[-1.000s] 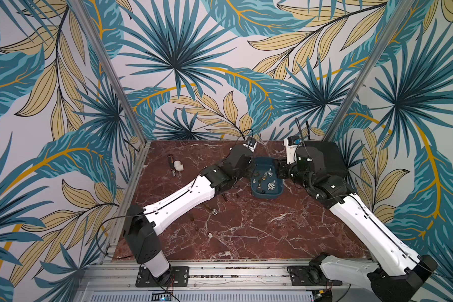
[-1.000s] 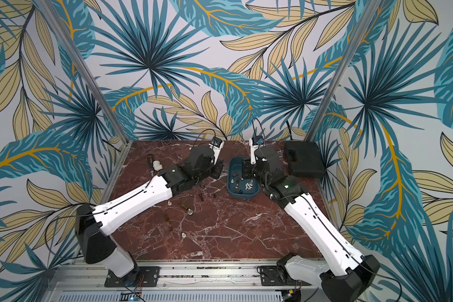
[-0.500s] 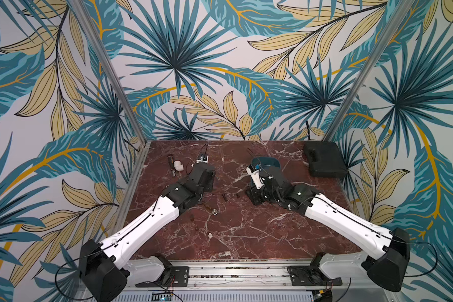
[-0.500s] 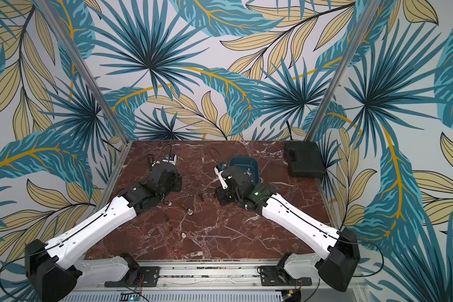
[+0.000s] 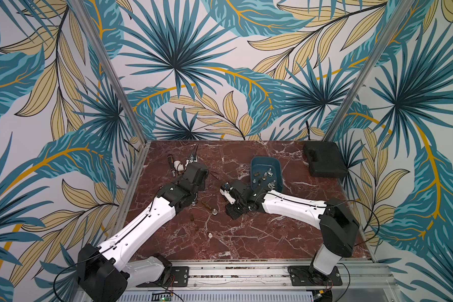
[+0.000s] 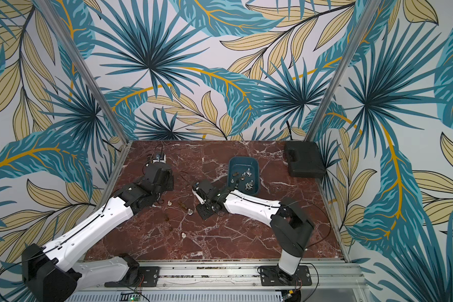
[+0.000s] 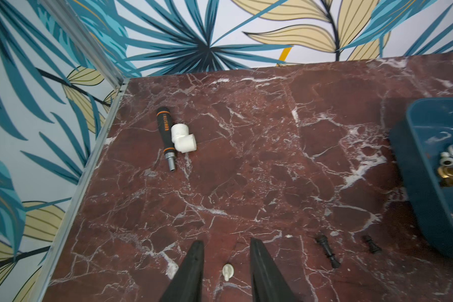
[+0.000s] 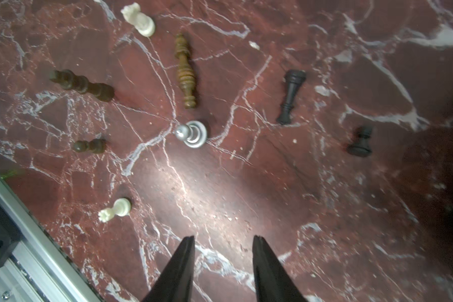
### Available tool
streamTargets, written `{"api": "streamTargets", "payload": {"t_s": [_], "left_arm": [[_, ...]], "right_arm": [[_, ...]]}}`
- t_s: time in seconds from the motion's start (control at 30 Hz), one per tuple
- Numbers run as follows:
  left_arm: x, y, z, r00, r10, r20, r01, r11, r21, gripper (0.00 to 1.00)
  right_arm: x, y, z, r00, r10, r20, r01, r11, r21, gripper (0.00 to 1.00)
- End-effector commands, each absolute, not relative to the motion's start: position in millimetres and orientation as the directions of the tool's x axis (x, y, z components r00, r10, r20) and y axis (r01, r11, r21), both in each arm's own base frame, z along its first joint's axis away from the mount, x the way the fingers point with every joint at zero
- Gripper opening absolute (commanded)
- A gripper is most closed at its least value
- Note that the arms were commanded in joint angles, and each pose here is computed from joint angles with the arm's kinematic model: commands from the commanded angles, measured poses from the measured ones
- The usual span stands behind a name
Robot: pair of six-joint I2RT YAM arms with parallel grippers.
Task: Put the chess pieces into the storage box
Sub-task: Pick up the chess piece at the center of the board.
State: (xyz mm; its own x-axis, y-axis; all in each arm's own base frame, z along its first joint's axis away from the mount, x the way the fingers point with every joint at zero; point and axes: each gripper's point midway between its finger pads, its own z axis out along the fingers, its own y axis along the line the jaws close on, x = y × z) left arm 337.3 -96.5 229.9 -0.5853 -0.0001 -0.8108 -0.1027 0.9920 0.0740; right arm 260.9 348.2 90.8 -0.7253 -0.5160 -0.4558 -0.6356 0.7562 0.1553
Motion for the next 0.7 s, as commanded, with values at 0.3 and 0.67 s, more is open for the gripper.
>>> {"api": "streamTargets", "payload": {"t_s": [0.3,0.67], "left_arm": [[319,-8,198,-0.587,-0.171,-0.791,-0.344,0.937,0.053,0.33],[319,6,194,-0.565,-0.221,-0.795,-0.367,0.93,0.002,0.33]], "right_arm": [[276,397,82,-0.695,-0.536,-0.479,-0.679,0.709,0.191,0.38],[287,405,62,-0.697,-0.568,-0.438,-0.681,0.716,0.156,0.38]]}}
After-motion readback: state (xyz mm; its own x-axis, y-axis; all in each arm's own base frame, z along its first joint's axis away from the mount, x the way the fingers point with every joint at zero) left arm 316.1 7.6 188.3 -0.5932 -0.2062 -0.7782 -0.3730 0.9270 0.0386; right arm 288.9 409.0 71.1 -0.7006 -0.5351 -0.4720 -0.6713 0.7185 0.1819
